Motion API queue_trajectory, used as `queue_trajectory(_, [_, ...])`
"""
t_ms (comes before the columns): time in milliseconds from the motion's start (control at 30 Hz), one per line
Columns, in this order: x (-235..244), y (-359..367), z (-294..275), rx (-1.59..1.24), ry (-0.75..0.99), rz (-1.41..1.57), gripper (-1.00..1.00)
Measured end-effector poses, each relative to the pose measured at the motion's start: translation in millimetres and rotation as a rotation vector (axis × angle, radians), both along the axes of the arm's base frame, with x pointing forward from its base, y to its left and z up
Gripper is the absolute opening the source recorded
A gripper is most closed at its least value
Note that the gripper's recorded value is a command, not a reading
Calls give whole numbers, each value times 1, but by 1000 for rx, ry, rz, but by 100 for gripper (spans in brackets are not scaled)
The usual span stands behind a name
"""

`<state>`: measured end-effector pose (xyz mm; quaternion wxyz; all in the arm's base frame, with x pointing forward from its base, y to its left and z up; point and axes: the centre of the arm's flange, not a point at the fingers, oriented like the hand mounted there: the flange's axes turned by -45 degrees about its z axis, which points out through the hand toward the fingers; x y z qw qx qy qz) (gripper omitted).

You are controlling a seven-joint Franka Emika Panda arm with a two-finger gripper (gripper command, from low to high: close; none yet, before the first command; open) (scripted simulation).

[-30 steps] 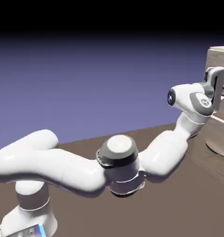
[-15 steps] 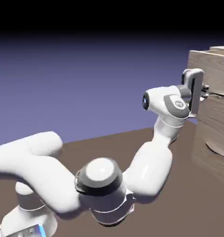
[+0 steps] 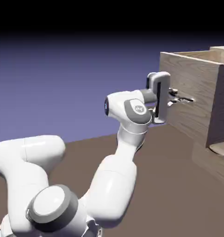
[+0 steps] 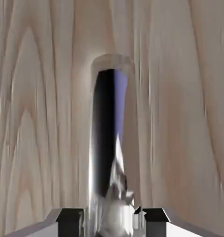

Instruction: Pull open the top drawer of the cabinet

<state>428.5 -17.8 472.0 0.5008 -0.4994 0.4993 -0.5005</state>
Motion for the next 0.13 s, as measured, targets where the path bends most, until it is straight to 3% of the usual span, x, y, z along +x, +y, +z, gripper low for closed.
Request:
queue_trajectory(33, [-6,0,0,0,0,0,100])
queue_trajectory(133, [-18,-1,0,1,2,1,100])
